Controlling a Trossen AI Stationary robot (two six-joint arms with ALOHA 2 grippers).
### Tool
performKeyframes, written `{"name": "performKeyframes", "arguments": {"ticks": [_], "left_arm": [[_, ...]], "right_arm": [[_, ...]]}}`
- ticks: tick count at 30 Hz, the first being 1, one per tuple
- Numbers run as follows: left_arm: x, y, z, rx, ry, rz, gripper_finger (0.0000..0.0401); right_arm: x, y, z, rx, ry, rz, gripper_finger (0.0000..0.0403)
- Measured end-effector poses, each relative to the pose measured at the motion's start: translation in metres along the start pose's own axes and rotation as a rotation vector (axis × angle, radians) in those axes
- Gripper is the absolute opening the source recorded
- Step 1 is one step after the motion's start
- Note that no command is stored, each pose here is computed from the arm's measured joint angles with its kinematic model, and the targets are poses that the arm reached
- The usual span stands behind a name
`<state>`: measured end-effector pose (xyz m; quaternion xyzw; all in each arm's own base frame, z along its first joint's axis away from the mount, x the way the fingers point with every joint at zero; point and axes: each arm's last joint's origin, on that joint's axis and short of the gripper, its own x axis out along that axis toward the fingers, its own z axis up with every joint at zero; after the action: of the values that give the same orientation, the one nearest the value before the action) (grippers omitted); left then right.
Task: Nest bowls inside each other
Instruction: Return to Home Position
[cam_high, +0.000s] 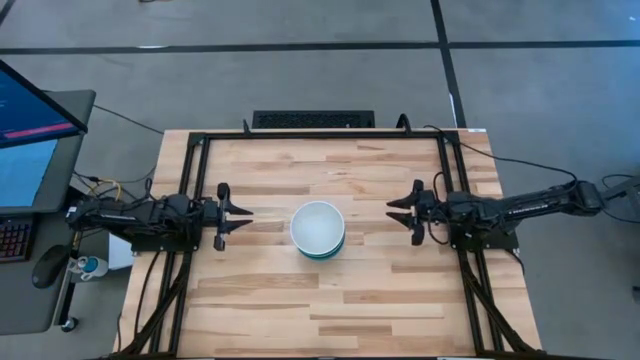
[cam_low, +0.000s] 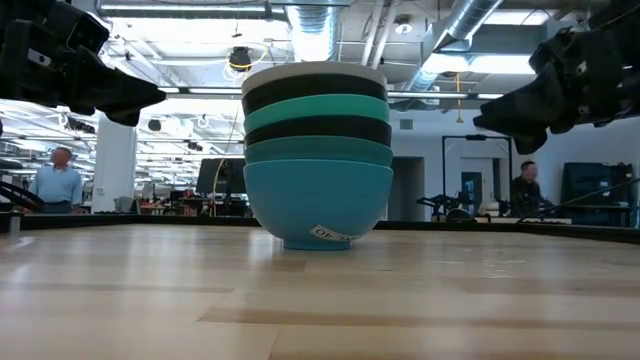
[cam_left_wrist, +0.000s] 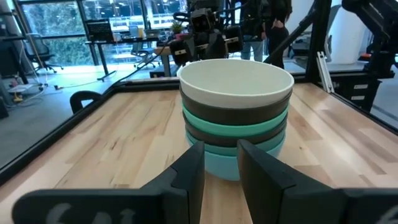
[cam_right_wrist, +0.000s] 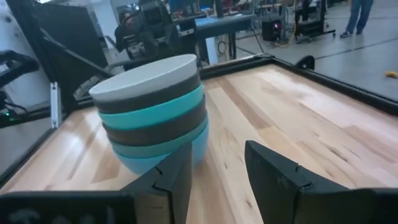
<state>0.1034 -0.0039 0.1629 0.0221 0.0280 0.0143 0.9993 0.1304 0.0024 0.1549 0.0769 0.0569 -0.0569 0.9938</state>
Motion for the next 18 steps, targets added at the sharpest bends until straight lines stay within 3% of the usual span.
{"name": "performKeyframes", "arguments": {"ticks": [18], "left_arm": [[0.000,0.000,0.000,-0.001,-0.003,0.005,0.0087]], "right_arm": [[-0.018,0.000,0.013,0.020,-0.131,0.028,0.0170]]}}
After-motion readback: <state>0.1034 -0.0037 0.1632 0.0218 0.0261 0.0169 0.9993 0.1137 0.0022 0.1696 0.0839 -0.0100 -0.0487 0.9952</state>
